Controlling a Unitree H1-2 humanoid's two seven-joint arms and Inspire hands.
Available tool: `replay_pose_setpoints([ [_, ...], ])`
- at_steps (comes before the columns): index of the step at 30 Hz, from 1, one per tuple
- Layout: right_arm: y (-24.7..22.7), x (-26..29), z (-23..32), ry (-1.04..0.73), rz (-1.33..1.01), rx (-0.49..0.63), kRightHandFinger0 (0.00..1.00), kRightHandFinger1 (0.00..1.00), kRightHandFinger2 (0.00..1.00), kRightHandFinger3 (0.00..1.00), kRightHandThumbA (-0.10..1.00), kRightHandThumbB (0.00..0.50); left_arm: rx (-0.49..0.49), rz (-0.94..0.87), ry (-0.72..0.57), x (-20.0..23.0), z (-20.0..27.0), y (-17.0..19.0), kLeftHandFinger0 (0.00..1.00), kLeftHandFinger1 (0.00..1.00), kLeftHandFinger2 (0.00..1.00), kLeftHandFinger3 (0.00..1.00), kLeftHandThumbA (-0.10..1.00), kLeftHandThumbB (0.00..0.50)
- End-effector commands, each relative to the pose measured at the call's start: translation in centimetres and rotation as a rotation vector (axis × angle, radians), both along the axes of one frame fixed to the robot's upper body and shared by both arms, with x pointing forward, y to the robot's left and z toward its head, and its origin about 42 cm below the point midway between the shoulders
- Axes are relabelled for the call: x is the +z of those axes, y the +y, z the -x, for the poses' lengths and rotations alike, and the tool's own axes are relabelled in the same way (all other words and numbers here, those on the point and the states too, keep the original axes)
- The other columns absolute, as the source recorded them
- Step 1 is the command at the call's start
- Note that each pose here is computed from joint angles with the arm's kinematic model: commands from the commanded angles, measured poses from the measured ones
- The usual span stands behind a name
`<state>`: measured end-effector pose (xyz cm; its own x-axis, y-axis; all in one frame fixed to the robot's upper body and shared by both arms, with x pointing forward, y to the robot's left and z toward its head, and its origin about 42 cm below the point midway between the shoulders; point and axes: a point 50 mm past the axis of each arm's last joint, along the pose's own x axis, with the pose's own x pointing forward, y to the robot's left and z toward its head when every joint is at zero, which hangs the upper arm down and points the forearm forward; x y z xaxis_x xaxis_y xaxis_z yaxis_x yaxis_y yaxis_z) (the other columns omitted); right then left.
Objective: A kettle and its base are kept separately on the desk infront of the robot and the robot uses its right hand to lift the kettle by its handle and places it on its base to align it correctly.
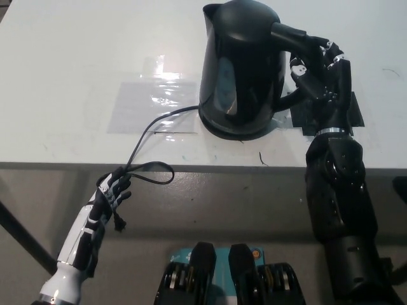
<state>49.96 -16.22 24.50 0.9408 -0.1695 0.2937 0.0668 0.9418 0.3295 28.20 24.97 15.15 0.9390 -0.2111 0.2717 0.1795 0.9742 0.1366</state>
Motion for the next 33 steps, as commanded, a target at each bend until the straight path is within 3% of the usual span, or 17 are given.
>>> replay_pose_setpoints([
  [1, 1.2, 4.7, -0.4, -0.178, -0.017, 0.023, 0.00, 0.12, 0.42, 0.18, -0.10, 0.095, -0.022, -0.014, -0.047, 1.0, -0.2, 0.3, 1.00, 1.00, 1.00, 1.00, 0.99, 0.090],
  [10, 1.7, 4.3, -2.1, -0.143, 0.020, 0.006, 0.00, 0.14, 0.44, 0.14, -0.10, 0.109, -0.013, -0.014, -0.043, 1.1, -0.2, 0.2, 1.00, 1.00, 1.00, 1.00, 0.99, 0.119],
  [14, 2.5, 4.5, -2.6, -0.141, 0.044, 0.010, 0.00, 0.10, 0.41, 0.15, -0.10, 0.105, -0.017, -0.019, -0.050, 1.2, -0.3, 0.2, 1.00, 1.00, 1.00, 1.00, 1.00, 0.100],
  [18, 3.0, 4.6, -2.9, -0.134, 0.089, 0.000, 0.00, 0.05, 0.36, 0.10, -0.09, 0.112, -0.021, -0.022, -0.052, 1.3, -0.3, 0.2, 1.00, 1.00, 1.00, 1.00, 1.00, 0.104],
  [30, 4.2, 4.3, -3.3, -0.113, 0.057, 0.029, 0.00, 0.06, 0.39, 0.13, -0.10, 0.112, -0.016, -0.013, -0.053, 1.3, -0.5, 0.3, 1.00, 1.00, 1.00, 1.00, 1.00, 0.122],
  [33, 4.2, 4.1, -3.3, -0.109, 0.058, 0.032, 0.00, 0.04, 0.36, 0.08, -0.10, 0.110, -0.017, -0.012, -0.057, 1.4, -0.6, 0.3, 1.00, 1.00, 1.00, 1.00, 1.00, 0.127],
])
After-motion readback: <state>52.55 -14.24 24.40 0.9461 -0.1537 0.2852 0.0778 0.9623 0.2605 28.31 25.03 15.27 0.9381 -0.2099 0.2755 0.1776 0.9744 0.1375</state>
